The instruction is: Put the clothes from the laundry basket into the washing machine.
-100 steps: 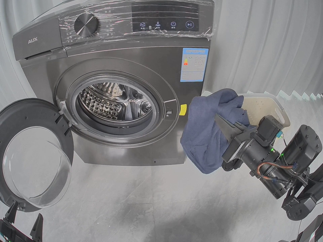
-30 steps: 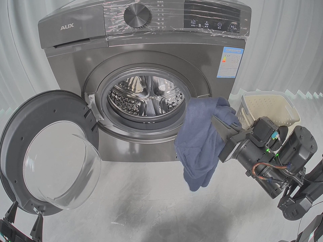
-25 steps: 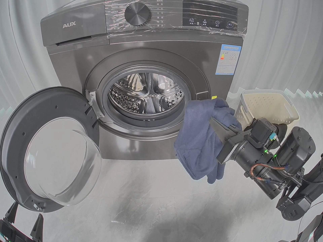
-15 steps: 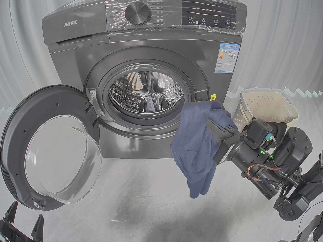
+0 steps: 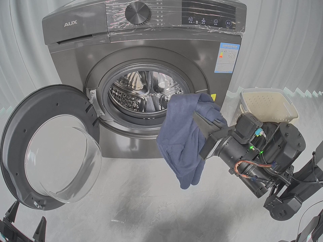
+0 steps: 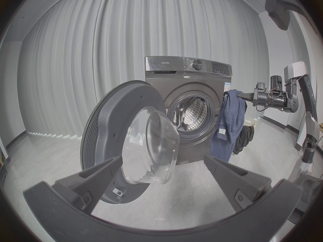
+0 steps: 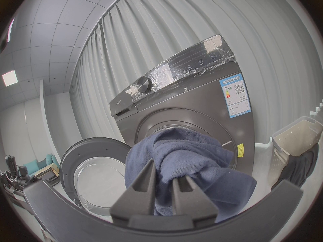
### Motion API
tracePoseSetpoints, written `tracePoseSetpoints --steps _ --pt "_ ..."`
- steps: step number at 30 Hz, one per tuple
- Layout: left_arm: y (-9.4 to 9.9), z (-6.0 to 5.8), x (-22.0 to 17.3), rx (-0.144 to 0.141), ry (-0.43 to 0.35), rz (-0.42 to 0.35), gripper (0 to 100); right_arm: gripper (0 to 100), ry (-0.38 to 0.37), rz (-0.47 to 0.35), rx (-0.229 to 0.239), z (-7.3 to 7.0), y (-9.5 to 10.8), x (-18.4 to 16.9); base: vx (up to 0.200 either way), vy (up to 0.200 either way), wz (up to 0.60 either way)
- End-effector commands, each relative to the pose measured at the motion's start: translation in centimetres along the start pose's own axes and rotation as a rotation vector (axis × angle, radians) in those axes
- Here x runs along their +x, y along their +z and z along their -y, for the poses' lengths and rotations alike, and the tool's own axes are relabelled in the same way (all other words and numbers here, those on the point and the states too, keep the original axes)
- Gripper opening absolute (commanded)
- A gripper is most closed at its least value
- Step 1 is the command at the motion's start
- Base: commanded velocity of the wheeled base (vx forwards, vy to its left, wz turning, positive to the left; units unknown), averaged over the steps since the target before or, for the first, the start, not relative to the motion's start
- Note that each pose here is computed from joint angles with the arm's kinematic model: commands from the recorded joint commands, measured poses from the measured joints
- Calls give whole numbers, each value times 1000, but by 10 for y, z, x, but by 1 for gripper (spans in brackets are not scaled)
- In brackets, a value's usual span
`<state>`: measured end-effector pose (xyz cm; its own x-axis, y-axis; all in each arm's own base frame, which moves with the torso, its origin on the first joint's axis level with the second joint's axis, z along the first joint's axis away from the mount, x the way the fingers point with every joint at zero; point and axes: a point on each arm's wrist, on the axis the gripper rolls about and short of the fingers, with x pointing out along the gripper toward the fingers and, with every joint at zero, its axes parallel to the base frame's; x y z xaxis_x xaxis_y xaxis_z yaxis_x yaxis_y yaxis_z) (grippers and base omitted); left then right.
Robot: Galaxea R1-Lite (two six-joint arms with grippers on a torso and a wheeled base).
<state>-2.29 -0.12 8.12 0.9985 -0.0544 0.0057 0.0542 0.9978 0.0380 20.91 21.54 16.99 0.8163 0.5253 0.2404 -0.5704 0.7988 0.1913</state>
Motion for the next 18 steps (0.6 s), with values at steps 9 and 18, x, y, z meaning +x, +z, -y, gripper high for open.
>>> tracePoseSetpoints --steps 9,18 --pt "100 0 -22 -80 -102 296 100 0 42 23 52 -14 -5 18 0 0 0" --pt "113 3 69 -34 -541 -140 100 0 85 67 69 -21 4 40 0 0 0"
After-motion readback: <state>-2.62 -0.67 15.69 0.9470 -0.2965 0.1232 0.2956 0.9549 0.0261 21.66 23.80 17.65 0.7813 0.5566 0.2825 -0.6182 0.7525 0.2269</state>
